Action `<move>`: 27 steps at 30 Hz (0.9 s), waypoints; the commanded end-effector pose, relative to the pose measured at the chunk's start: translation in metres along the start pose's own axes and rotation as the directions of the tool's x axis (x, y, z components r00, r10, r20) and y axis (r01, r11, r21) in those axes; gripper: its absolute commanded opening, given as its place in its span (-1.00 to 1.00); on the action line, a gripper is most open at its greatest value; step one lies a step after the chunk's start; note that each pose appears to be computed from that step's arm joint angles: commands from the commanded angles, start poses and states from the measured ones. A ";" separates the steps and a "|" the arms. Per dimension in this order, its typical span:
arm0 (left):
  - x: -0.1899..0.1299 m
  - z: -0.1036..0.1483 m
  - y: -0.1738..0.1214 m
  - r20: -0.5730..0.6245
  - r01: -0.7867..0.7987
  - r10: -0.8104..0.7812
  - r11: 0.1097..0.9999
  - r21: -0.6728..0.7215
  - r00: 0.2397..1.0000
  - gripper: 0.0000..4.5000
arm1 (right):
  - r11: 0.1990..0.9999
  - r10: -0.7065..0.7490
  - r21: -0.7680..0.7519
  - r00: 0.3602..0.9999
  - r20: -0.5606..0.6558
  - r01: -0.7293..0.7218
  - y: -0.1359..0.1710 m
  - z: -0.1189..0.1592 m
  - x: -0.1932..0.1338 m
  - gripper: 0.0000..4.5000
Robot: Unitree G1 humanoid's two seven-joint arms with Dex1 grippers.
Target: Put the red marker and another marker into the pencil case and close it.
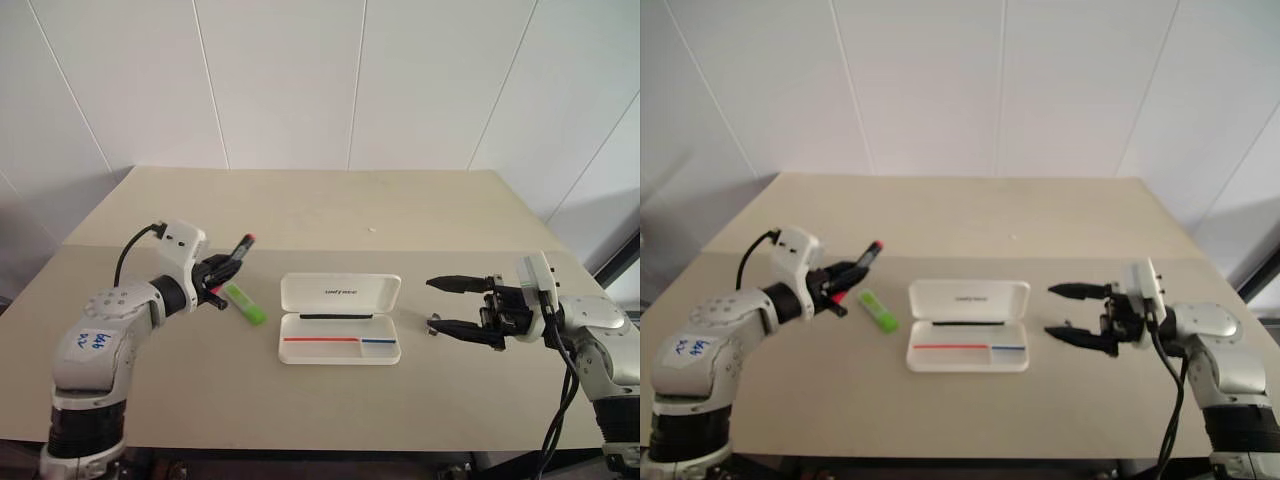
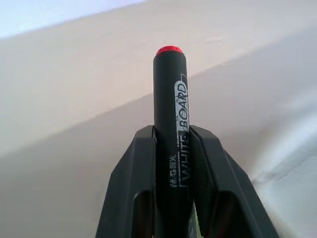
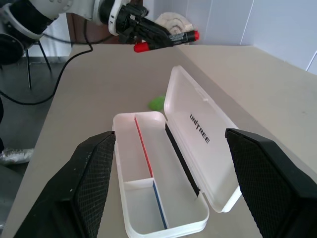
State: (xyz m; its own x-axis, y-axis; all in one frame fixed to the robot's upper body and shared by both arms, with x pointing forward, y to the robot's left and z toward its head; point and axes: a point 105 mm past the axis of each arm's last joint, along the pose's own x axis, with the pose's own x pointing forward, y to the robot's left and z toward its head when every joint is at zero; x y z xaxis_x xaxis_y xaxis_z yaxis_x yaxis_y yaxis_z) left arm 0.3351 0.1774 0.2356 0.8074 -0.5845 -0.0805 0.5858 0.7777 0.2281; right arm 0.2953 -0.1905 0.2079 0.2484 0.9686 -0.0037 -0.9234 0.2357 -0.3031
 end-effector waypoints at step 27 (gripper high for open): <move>0.101 -0.019 -0.112 -0.301 0.720 -0.653 0.629 0.294 0.694 -0.74 | 0.976 -0.215 -0.040 0.975 -0.050 0.213 0.020 0.002 -0.022 1.00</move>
State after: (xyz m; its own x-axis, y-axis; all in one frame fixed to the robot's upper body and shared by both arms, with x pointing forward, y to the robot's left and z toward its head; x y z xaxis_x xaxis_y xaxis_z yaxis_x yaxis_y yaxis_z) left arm 0.3509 0.0405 0.1748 0.1873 -0.8464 -0.4985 0.9480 0.0228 0.3174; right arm 0.2748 -0.2044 0.1910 0.4435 0.8963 -0.0037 -0.8584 0.4235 -0.2896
